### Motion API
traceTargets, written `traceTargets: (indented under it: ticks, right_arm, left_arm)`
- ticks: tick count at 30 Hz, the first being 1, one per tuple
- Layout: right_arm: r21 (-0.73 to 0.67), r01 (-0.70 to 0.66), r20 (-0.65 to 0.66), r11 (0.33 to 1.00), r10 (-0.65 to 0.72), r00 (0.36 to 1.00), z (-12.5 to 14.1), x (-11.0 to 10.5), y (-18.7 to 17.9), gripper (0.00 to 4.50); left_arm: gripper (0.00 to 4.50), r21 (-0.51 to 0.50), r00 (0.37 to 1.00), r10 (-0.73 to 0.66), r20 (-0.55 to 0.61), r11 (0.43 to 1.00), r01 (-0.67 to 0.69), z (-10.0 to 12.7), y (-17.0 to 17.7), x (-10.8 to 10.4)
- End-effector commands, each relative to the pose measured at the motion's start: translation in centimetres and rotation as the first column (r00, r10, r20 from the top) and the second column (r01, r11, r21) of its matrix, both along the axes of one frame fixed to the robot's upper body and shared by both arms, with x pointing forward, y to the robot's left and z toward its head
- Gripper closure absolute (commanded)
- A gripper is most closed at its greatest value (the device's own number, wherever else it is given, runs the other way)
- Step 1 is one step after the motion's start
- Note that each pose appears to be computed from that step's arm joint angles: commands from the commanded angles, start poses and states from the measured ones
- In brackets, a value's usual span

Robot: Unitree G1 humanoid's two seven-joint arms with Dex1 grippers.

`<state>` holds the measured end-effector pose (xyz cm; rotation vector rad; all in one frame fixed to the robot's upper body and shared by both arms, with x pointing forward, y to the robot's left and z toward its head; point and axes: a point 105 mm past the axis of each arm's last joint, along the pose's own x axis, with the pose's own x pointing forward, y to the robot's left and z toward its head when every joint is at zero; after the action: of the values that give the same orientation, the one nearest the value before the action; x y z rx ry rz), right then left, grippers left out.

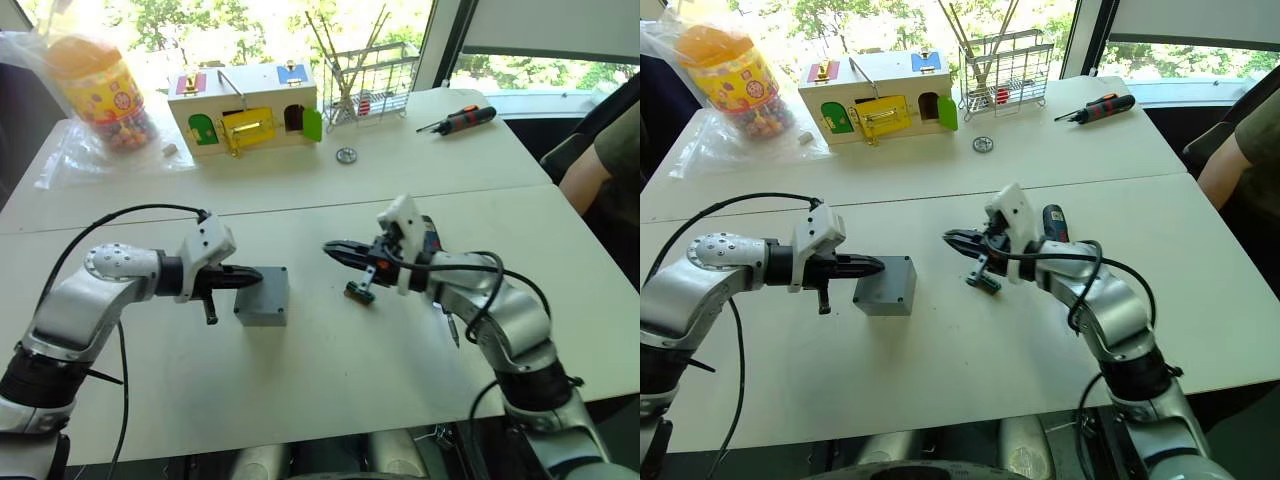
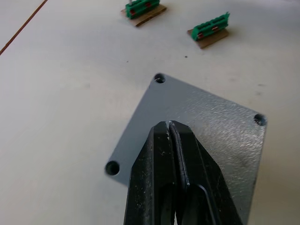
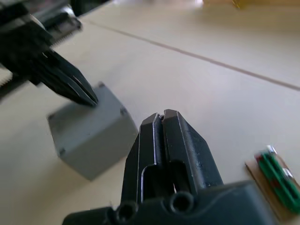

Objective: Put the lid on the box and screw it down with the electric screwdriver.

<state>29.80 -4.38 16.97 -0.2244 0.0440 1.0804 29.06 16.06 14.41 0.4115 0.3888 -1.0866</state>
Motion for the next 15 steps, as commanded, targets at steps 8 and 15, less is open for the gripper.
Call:
traceTargets:
  ticks: [8, 15]
  right_arm:
    - [0.001, -0.138, -0.018, 0.99, 0.138, 0.99, -1.0, -0.1, 4.5, 4.47]
    - [-0.006, -0.149, -0.025, 0.989, 0.149, 0.989, -1.5, -0.1, 4.8, 4.47]
  left_arm:
    - [4.5, -0.006, 0.999, 0.044, 0.031, 0.999, -0.043, 0.9, 1.1, -0.4]
    - [4.5, -0.021, 0.999, 0.045, 0.025, 0.999, -0.045, 0.7, 0.6, -0.5]
